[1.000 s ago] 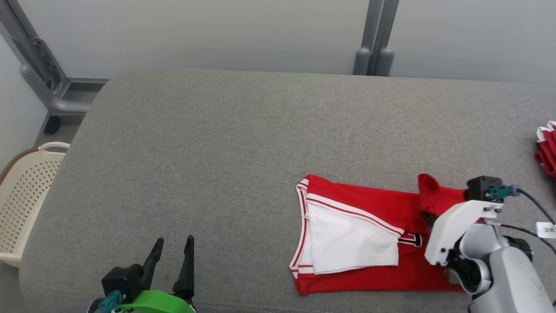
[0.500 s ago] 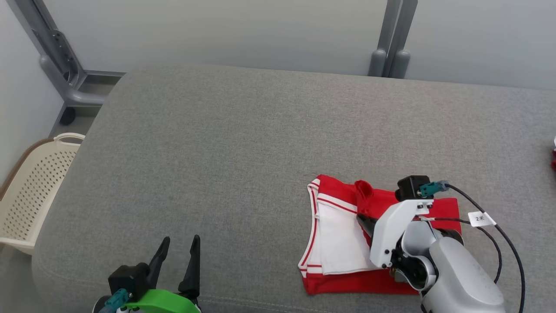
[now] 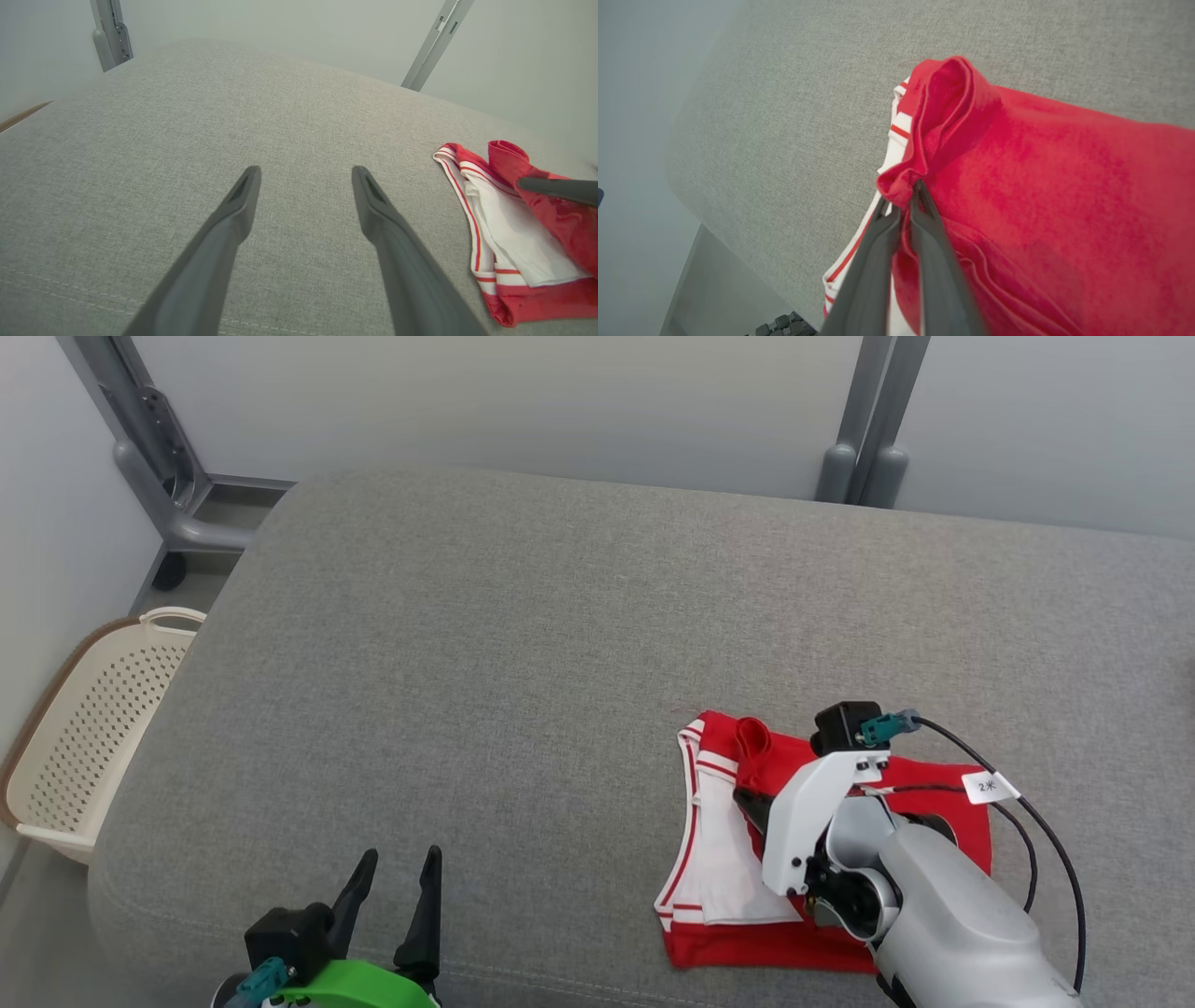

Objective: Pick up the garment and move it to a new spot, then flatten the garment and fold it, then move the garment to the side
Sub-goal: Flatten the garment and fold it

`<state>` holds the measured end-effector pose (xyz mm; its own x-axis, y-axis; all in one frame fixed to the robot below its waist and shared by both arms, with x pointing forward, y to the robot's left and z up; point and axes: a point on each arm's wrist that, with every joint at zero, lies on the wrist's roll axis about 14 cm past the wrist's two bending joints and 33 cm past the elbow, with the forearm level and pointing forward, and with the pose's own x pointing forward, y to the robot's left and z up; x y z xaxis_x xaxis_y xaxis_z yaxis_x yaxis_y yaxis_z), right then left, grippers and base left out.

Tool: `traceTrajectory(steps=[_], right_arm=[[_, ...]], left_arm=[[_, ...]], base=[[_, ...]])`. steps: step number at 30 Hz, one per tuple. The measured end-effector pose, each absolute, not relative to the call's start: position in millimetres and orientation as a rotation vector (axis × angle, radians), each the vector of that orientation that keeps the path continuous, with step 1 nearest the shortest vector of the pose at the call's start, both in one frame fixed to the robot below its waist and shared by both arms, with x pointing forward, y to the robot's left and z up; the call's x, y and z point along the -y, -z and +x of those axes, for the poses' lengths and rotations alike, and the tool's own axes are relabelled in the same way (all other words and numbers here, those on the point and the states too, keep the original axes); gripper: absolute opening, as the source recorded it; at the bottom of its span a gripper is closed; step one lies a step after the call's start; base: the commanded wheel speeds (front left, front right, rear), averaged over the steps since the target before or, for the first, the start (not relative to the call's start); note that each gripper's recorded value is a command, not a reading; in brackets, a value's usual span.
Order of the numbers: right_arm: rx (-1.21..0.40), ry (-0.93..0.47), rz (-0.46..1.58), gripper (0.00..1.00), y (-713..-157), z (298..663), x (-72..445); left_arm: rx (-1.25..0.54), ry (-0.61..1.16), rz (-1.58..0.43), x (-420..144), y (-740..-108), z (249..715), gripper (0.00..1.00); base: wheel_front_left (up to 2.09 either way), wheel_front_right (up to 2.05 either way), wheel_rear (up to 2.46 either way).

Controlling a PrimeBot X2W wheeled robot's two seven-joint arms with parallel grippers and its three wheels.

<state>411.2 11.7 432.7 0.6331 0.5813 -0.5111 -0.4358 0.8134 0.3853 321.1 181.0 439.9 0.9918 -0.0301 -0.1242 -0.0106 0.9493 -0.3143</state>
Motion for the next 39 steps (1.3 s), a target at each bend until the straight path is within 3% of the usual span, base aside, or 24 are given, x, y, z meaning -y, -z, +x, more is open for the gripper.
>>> traceTrajectory(steps=[5,6,7,12,19,29,32,39], right_arm=[[-0.679,-0.600,0.227,0.00,-428.1,411.2,-17.9],[-0.682,-0.600,0.230,0.09,-427.3,411.1,-18.8],[-0.682,-0.603,0.231,1.00,-426.9,411.0,-20.0],[-0.649,-0.631,0.294,1.00,-440.3,413.2,-31.5],[-0.476,-0.624,0.387,1.00,-489.1,438.5,-32.8],[-0.442,-0.385,0.297,1.00,-469.2,456.2,48.0],[-0.476,-0.323,0.280,0.00,-451.1,447.3,71.1],[-0.582,-0.313,0.241,0.00,-415.5,417.2,75.9]], left_arm=[[-0.130,0.004,-0.322,-182.2,-439.1,319.8,1.00],[-0.131,0.003,-0.322,-182.7,-438.8,319.7,1.00],[-0.132,0.002,-0.322,-182.8,-438.5,319.7,1.00],[-0.133,0.000,-0.328,-183.3,-438.2,321.2,1.00],[-0.121,0.011,-0.329,-180.7,-442.2,326.2,1.00],[-0.110,0.041,-0.325,-172.0,-446.4,329.8,1.00],[-0.105,0.048,-0.321,-170.4,-447.9,329.1,1.00],[-0.102,0.047,-0.322,-170.3,-448.4,325.9,1.00]], base=[[0.00,0.00,0.00],[0.00,0.00,0.00],[0.00,0.00,0.00],[0.00,0.00,0.00],[0.00,0.00,0.00],[0.00,0.00,0.00],[0.00,0.00,0.00],[0.00,0.00,0.00]])
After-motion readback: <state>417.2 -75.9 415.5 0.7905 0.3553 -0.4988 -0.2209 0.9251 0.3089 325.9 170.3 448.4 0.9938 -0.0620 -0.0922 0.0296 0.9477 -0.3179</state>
